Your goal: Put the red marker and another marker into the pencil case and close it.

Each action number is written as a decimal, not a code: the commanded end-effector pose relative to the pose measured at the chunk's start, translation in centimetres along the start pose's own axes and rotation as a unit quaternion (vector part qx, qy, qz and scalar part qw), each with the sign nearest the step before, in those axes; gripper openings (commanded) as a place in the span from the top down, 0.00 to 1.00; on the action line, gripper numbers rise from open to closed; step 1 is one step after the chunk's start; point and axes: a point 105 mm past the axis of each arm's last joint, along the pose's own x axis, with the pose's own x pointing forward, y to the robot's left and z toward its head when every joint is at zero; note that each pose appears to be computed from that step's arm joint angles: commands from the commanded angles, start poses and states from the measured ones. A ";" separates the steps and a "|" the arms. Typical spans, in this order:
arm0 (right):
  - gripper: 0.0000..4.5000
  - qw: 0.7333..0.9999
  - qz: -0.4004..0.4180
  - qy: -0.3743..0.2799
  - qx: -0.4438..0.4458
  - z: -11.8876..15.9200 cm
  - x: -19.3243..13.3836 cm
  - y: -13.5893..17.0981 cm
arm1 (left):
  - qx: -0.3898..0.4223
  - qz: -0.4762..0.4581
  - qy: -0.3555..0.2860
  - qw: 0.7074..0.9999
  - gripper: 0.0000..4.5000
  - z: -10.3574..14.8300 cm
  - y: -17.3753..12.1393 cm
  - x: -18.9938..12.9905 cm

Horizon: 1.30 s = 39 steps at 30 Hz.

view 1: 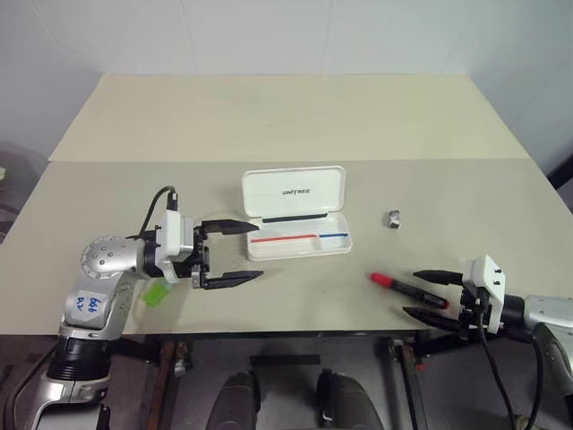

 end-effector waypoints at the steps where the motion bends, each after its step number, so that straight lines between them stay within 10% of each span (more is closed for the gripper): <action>1: 0.37 1.000 0.009 -0.009 -0.013 -0.2 0.5 -0.1 | 0.012 0.006 0.012 1.000 0.14 0.6 0.4 -1.8; 7: 0.87 0.999 0.019 -0.026 -0.033 0.3 1.4 -0.1 | 0.013 0.016 0.018 1.000 0.14 0.5 0.9 -2.3; 24: 0.87 0.955 0.150 -0.134 -0.219 12.7 7.7 1.3 | 0.014 0.063 0.059 0.996 0.14 -0.6 1.1 -4.5; 39: 0.87 0.937 0.149 -0.126 -0.289 15.8 18.6 0.4 | 0.016 0.126 0.080 0.989 0.14 -1.2 1.0 -5.4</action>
